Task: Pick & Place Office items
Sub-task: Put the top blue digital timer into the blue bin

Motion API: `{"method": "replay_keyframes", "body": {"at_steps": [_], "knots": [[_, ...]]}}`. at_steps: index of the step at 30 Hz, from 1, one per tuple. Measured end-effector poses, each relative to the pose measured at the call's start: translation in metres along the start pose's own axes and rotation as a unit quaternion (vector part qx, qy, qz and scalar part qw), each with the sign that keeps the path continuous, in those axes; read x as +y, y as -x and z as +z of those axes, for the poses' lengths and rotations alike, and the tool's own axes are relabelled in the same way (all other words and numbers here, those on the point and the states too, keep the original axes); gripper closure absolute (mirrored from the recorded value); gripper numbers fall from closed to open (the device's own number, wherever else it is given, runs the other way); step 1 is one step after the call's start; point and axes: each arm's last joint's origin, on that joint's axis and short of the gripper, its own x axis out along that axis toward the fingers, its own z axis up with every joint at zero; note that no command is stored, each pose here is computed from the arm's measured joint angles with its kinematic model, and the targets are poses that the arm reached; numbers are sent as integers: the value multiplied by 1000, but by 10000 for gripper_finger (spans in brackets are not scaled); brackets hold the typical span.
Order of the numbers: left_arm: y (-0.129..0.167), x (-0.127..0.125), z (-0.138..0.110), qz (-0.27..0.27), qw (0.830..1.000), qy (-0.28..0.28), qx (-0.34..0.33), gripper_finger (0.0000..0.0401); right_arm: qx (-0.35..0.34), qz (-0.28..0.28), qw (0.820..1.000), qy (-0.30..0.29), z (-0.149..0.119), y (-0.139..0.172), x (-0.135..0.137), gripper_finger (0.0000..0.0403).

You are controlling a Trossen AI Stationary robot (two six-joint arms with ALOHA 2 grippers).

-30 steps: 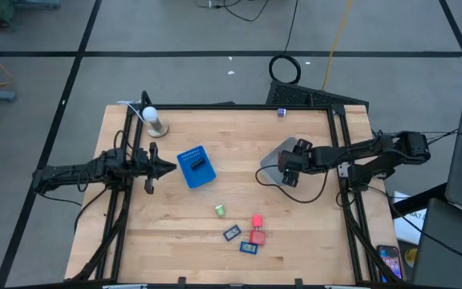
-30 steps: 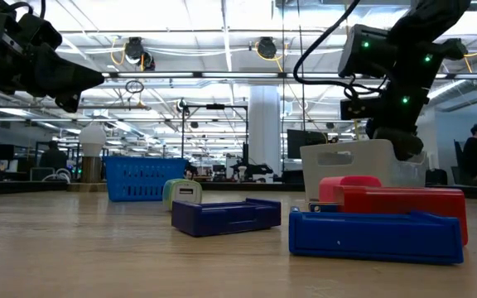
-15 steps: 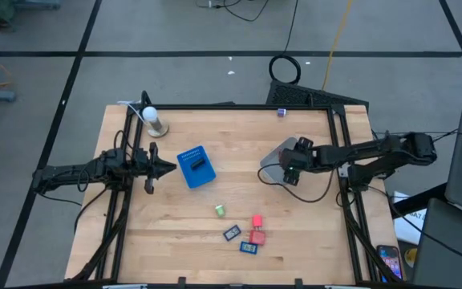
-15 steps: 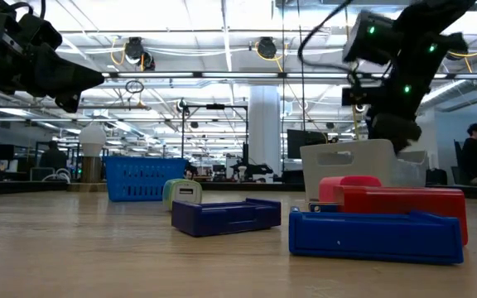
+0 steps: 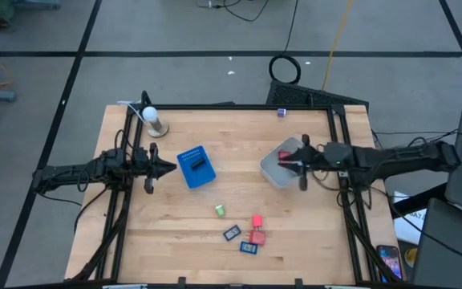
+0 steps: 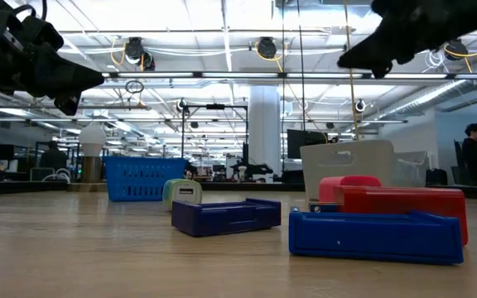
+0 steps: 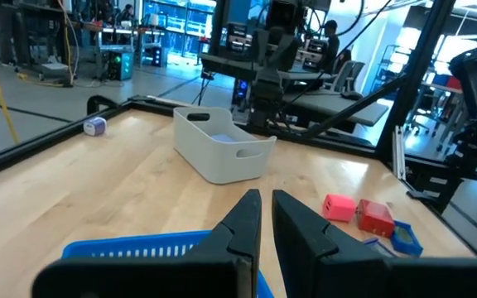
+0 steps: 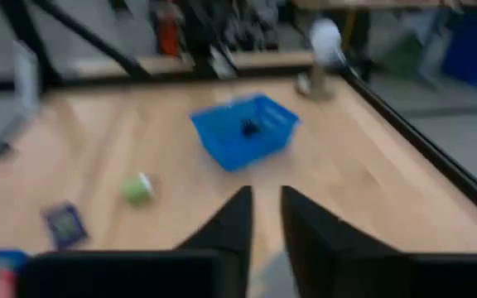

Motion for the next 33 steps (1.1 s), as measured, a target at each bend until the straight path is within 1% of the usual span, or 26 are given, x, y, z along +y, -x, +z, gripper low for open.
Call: {"method": "replay_keyframes", "body": {"at_steps": [1,2,5,8,11,15,20,22,24,26,30,33], "knots": [[0,0,0,1,1000,-4,0,368,-21,13,1000,-5,-4,4,0,382],[0,0,0,2,1000,-8,0,368,-41,23,999,-8,-9,8,0,392],[0,0,0,4,1000,-21,0,368,-100,28,994,-32,-24,18,-3,388],[0,1,0,17,1000,-25,1,368,-118,21,992,-46,-43,21,-7,386],[0,2,0,28,1000,-8,-1,368,-119,13,992,-49,-57,24,-10,398],[-1,2,-1,30,1000,0,4,369,-145,13,989,-31,-61,30,-11,398],[-2,4,-3,55,998,-34,18,369,-169,13,985,-25,-70,34,-11,402],[-3,4,-5,56,997,-47,28,369,-186,12,982,-20,-71,35,-12,400],[-4,4,-6,56,997,-47,38,369,-223,15,974,-23,-66,38,-12,400],[-6,4,-8,53,996,-44,49,369,-232,15,972,-25,-64,39,-12,400],[-8,4,-12,48,996,-40,69,369,-225,16,974,-29,-66,38,-12,402],[-9,5,-14,57,995,-28,80,369,-230,18,972,-36,-66,39,-12,402]]}}
